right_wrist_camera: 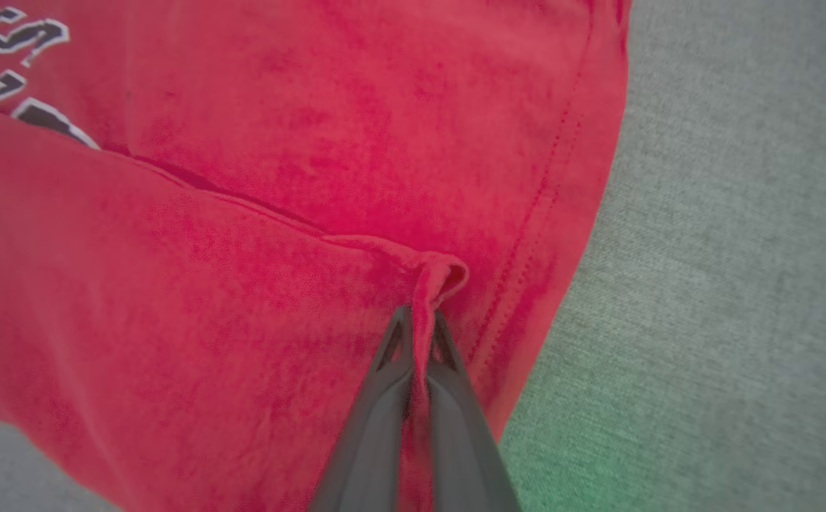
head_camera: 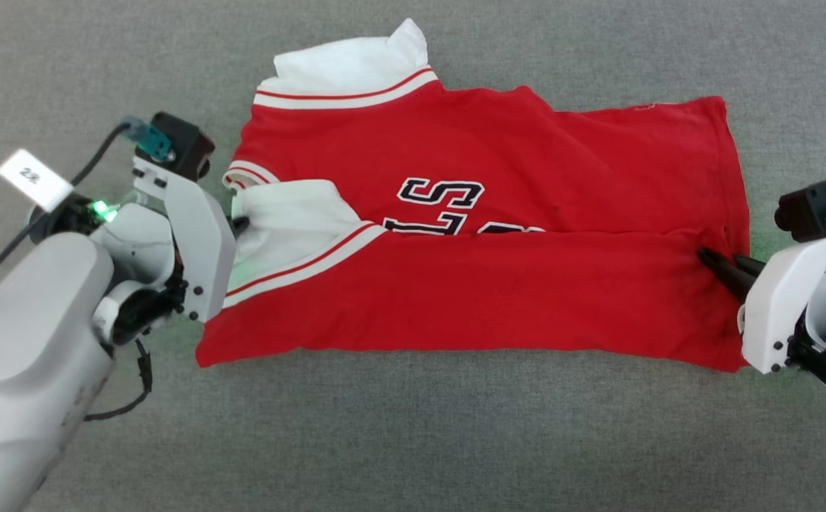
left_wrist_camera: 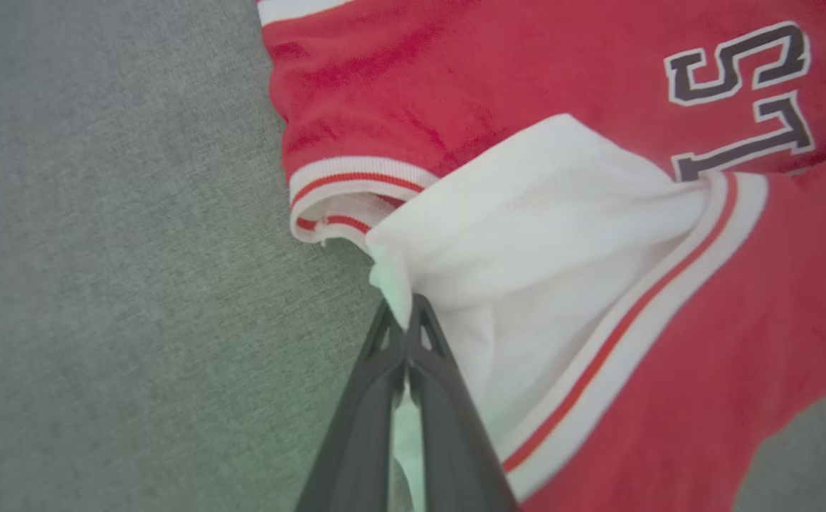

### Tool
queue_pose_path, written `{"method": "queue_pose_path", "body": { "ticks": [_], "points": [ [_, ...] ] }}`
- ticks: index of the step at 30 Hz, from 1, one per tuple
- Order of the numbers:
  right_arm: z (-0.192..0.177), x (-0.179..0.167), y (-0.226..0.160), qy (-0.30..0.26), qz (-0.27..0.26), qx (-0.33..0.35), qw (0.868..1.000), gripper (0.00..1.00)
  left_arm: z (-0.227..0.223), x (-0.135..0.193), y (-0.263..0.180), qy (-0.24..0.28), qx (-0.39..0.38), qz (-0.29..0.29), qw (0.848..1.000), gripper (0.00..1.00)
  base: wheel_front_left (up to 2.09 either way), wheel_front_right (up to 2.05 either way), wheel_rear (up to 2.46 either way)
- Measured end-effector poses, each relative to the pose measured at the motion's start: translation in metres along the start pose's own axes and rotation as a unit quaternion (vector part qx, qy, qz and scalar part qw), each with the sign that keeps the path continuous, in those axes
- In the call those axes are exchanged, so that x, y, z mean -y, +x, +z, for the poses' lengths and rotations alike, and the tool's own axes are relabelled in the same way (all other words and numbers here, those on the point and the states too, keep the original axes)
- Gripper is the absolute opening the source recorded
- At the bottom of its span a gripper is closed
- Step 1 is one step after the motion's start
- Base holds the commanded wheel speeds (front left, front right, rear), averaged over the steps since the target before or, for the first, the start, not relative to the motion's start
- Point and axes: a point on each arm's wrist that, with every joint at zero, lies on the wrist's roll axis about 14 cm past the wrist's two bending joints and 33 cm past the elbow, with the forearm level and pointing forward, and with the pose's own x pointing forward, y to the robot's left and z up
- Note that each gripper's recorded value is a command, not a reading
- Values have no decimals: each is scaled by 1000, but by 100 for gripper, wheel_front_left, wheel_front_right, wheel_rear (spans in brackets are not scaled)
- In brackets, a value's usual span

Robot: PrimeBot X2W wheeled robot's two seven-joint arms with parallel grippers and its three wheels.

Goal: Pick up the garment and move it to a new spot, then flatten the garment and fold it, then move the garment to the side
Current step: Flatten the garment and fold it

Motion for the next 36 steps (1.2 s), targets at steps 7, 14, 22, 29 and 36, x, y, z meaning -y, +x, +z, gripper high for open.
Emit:
{"method": "queue_pose_path", "body": {
  "ticks": [7,14,22,29,36],
  "points": [
    [0,1,9,6,3,-9,1000,17,-22,-2,17,-33,-52,-1,998,31,0,0,0],
    [7,1,6,1,2,-7,1000,100,-13,-9,11,-40,-45,13,998,100,0,0,0],
    [46,6,-14,-4,-6,78,997,100,5,-10,-15,-35,-30,24,999,100,0,0,0],
    [88,18,-46,-13,-39,223,974,100,-7,12,-37,-53,-56,12,997,100,0,0,0],
    [101,22,-83,-18,-82,327,941,100,-31,36,-51,-76,-104,-4,992,100,0,0,0]
  ]
}}
